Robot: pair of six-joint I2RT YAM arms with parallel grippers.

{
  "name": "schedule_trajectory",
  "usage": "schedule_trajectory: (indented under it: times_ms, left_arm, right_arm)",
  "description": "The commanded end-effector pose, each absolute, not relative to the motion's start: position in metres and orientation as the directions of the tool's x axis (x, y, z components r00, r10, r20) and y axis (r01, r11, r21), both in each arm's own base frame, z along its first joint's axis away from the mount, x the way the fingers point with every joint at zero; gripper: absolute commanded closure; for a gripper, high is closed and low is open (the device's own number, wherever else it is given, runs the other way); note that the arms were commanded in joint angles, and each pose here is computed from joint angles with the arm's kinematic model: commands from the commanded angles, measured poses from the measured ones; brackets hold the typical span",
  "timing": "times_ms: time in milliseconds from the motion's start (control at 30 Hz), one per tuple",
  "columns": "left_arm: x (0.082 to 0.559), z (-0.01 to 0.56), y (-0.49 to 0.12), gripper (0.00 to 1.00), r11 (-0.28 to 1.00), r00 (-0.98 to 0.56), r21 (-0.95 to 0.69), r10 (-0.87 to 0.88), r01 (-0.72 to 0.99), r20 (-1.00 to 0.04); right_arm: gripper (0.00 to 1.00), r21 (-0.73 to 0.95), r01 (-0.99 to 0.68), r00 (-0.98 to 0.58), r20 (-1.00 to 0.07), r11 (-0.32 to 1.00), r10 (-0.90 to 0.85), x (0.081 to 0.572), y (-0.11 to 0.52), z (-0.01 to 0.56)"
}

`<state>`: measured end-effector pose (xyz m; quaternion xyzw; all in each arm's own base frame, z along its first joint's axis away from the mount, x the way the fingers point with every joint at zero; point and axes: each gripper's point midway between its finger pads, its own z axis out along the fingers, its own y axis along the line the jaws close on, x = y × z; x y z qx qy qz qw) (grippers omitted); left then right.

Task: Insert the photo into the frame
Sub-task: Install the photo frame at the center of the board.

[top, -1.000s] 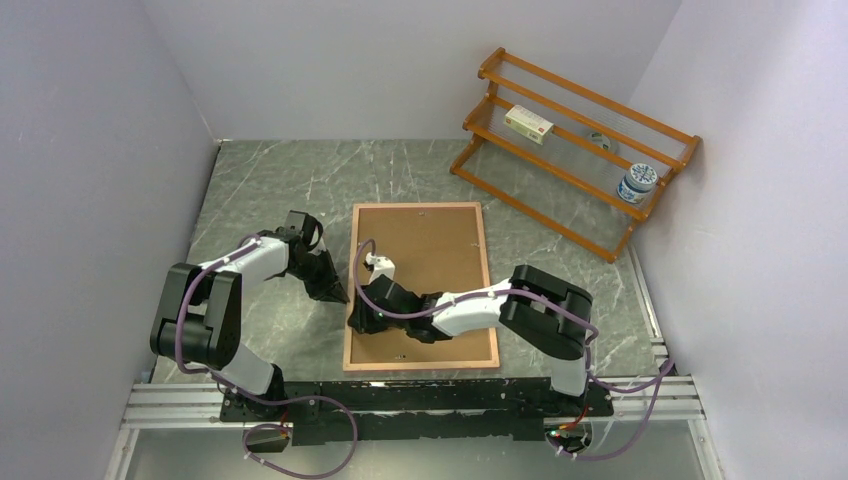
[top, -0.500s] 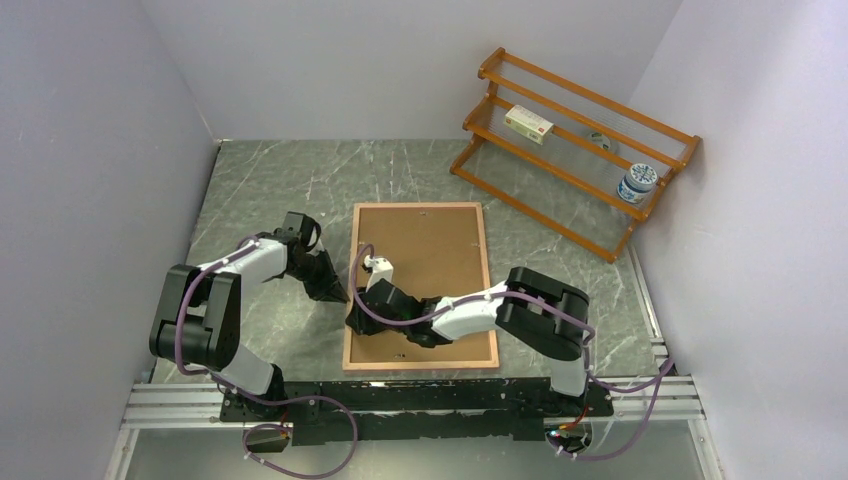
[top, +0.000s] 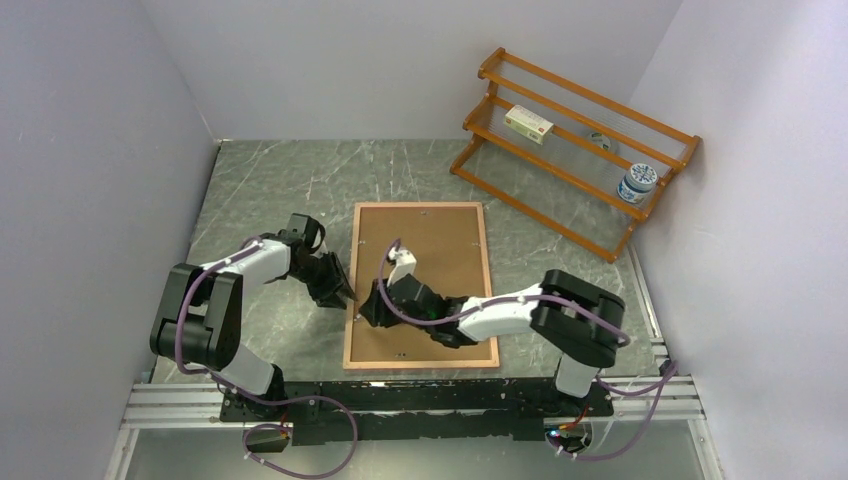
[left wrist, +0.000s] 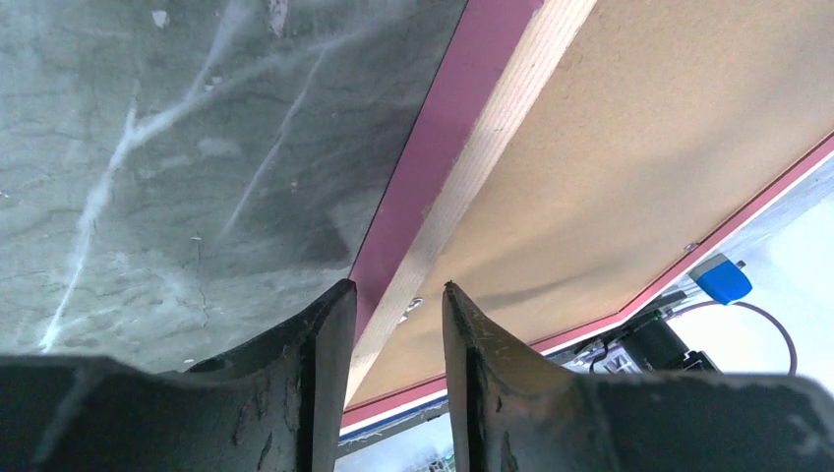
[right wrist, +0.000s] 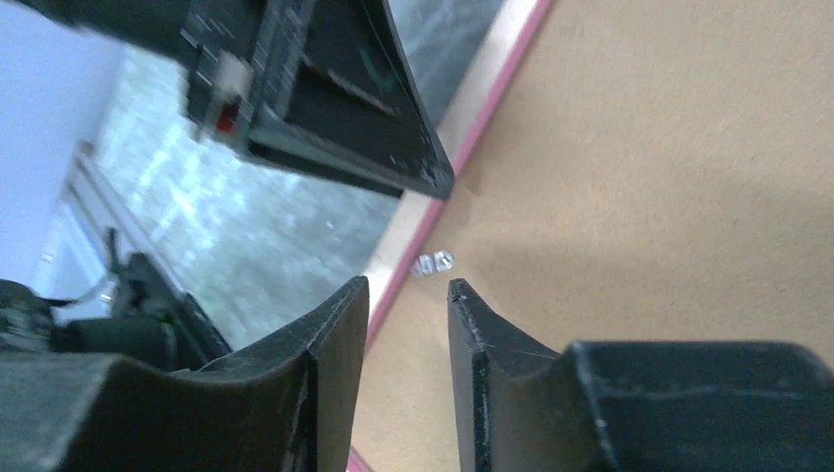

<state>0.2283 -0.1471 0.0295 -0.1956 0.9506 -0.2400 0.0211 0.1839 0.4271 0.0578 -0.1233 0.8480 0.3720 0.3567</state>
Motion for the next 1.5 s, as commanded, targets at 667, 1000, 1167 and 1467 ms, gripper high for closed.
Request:
schedule_trajectory:
  times_ms: [667, 1000, 1167, 1467]
  left_arm:
    - [0.262, 0.039, -0.21, 0.97, 0.639, -0.921, -0.691, -0.375, -0.338, 0.103]
    - [0.254, 0.028, -0.226, 0.84, 0.679, -0.94, -0.669, -0.329, -0.304, 0.094]
    - [0.248, 0.022, -0.224, 0.75, 0.694, -0.945, -0.655, -0.309, -0.299, 0.104]
    - [0.24, 0.01, -0.221, 0.88, 0.71, -0.948, -0.635, -0.293, -0.303, 0.124]
  right_arm:
    - [0.58, 0.655, 0.255, -0.878, -0.151, 0.712, 0.454, 0.191, 0.342, 0.074]
    - [0.55, 0.662, 0.368, -0.819, -0.103, 0.653, 0.565, 0.197, 0.346, 0.058]
    - [0.56, 0.645, 0.38, -0.833, -0.074, 0.663, 0.549, 0.193, 0.353, 0.039]
    - [0.62, 0.689, 0.365, -0.855, -0.018, 0.626, 0.518, 0.181, 0.369, 0.031]
